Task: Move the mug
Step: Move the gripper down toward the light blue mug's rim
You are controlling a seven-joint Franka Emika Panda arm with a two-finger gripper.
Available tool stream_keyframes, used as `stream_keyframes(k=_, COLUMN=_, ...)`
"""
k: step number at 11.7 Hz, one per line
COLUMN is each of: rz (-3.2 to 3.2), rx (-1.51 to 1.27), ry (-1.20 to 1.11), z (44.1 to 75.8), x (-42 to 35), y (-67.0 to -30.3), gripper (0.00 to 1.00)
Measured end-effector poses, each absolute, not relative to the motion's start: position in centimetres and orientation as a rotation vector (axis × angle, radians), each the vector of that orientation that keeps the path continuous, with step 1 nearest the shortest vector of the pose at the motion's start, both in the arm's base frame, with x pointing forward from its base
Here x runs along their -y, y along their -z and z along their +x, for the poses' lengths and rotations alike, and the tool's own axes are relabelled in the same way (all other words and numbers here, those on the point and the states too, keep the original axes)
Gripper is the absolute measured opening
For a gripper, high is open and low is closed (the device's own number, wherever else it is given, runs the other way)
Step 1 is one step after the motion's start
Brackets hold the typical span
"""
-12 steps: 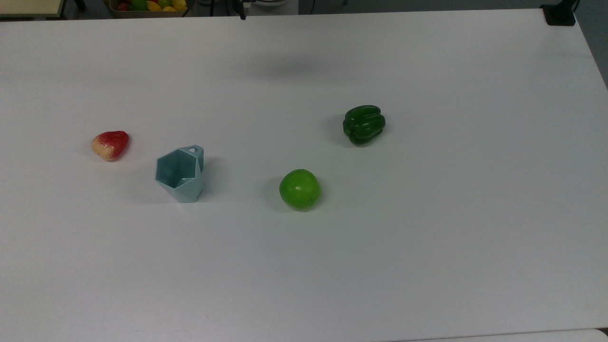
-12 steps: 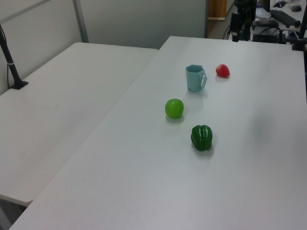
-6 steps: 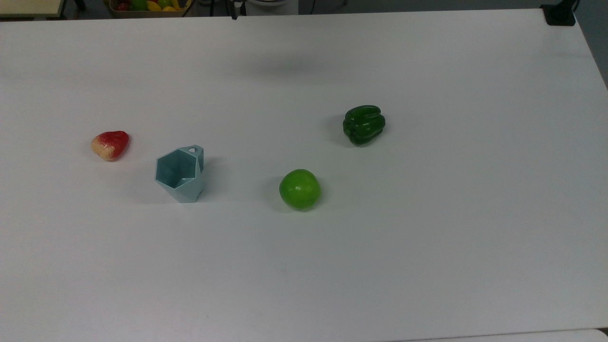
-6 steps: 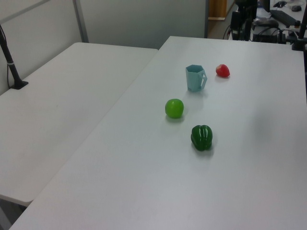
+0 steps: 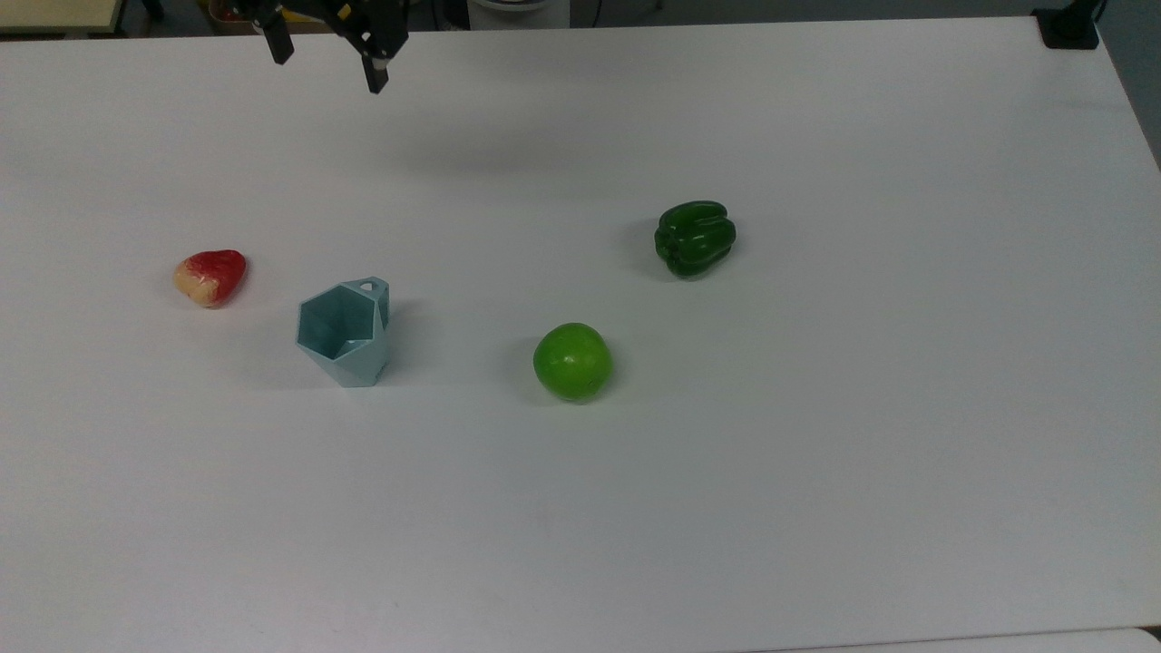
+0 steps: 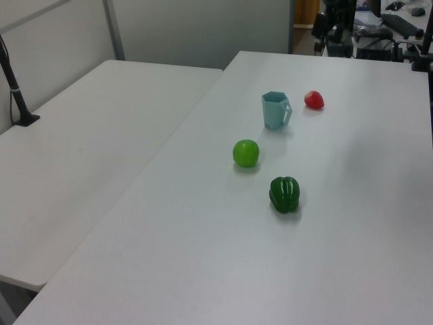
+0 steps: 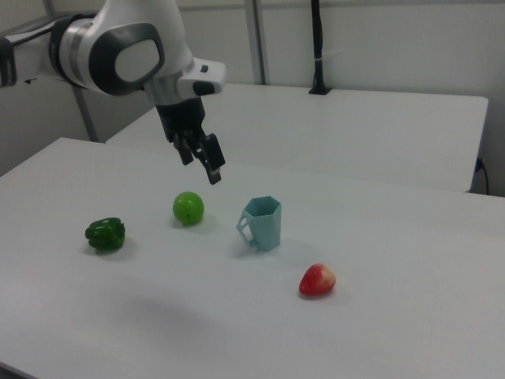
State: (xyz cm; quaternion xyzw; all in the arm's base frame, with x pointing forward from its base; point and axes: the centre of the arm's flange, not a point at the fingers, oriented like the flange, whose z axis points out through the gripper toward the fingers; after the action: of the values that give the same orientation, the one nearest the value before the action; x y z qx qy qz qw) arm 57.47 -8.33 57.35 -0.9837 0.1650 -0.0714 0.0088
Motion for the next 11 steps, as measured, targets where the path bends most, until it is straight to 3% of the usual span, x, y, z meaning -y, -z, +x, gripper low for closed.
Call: stream_keyframes(k=11, rz=-3.030, rx=-0.800, ry=0.433, z=61.3, x=7.4, y=-45.3, gripper=1.00)
